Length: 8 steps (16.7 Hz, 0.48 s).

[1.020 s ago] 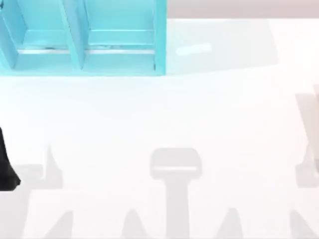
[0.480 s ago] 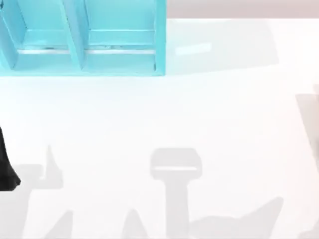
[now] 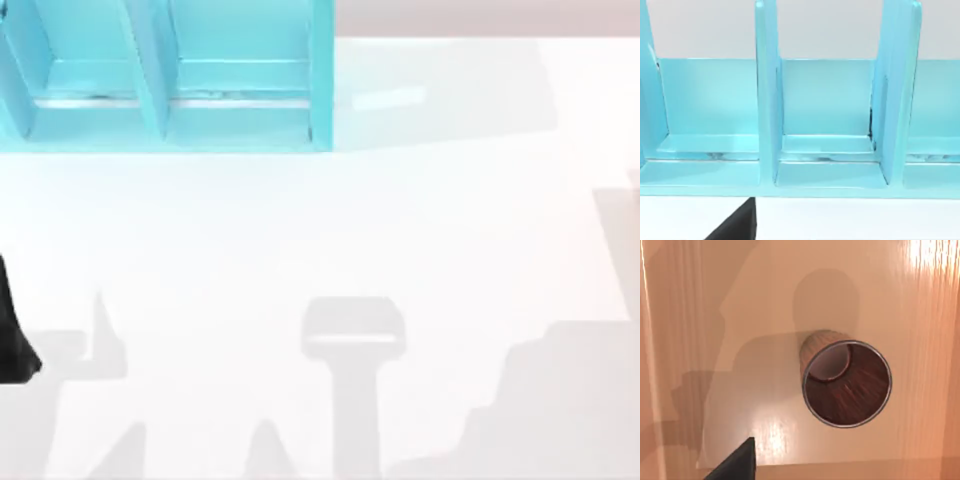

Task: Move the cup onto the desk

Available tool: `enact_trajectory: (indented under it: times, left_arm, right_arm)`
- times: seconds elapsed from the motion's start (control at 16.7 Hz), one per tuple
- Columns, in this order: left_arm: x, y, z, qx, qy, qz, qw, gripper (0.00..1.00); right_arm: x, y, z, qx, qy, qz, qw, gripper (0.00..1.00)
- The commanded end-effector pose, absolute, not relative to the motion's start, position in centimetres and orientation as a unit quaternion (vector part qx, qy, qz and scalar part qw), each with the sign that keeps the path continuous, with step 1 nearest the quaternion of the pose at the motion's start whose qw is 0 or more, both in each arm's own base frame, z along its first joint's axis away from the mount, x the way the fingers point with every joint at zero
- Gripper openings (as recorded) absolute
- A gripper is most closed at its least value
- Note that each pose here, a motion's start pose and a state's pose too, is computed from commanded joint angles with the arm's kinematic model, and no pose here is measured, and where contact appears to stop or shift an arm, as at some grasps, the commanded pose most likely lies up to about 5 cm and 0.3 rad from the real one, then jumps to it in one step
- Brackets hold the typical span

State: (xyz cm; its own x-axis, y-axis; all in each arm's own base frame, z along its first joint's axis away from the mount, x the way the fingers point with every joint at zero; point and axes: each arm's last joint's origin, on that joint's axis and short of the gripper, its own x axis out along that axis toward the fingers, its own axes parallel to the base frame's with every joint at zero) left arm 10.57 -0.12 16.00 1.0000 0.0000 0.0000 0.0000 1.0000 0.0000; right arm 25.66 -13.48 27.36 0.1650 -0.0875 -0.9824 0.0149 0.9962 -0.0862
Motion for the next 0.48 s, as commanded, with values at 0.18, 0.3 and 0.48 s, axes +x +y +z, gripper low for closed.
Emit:
enact_trajectory:
  times: [0.18, 0.3, 0.48]
  left_arm:
    - [10.6, -0.1, 16.0, 0.0, 0.0, 0.0, 1.0, 1.0]
    - [10.6, -0.1, 16.0, 0.0, 0.0, 0.0, 1.0, 1.0]
    - [10.6, -0.1, 16.0, 0.0, 0.0, 0.0, 1.0, 1.0]
  right_arm:
    - [27.2, -16.0, 26.5, -0.006, 0.69, -0.013, 0.723, 1.0]
    - [27.7, -16.9, 26.0, 0.003, 0.705, -0.004, 0.709, 1.0]
    - [27.8, -17.1, 25.9, 0.005, 0.708, -0.002, 0.706, 1.0]
